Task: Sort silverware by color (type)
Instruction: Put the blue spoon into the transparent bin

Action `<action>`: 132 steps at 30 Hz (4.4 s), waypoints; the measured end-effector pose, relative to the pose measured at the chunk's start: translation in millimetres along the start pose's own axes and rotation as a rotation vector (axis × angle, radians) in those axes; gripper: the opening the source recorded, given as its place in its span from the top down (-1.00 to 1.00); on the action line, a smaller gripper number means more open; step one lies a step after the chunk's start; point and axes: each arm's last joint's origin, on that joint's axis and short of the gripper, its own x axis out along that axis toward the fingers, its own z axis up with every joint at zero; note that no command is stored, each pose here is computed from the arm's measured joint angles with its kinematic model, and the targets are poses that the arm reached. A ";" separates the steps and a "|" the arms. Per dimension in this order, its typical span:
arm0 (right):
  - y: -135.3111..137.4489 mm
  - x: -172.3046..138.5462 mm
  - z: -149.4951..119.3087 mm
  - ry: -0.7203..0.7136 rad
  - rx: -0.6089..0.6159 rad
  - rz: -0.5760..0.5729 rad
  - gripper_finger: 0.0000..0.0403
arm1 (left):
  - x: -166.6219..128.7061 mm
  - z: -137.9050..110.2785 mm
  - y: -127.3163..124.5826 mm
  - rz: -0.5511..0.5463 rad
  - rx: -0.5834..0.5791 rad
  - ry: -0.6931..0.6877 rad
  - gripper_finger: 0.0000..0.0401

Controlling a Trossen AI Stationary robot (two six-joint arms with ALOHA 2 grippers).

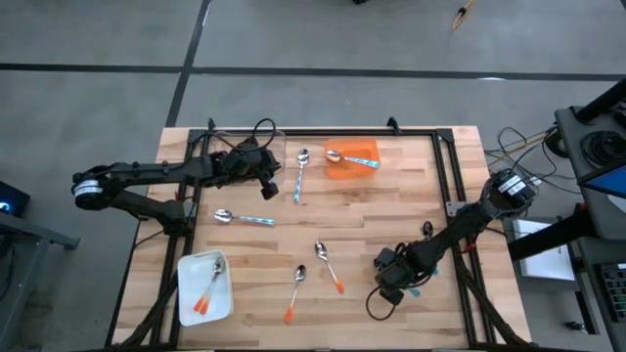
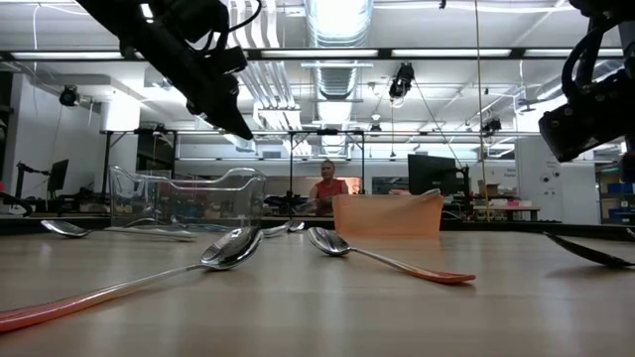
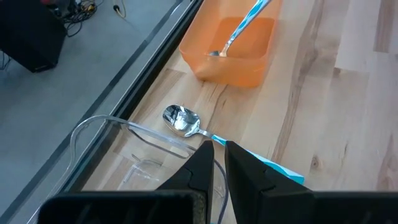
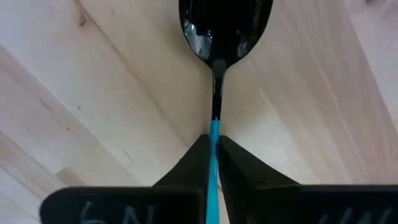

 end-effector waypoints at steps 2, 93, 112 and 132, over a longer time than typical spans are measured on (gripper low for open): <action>0.4 -3.8 -0.3 -0.007 -0.011 0.014 0.94 | 0.0 0.0 0.0 0.000 0.001 0.000 0.89; -73.6 -128.6 238.5 -1.764 -0.432 -0.262 0.96 | -67.9 -14.4 2.5 -0.315 -0.059 -0.487 0.89; -65.7 -127.0 257.8 -1.661 -0.531 -0.345 0.96 | -64.4 -15.7 5.3 -0.190 -0.085 -0.456 0.89; -59.6 -145.2 265.8 -1.725 -0.633 -0.367 0.96 | -63.4 -15.9 5.0 -0.240 -0.298 -0.429 0.89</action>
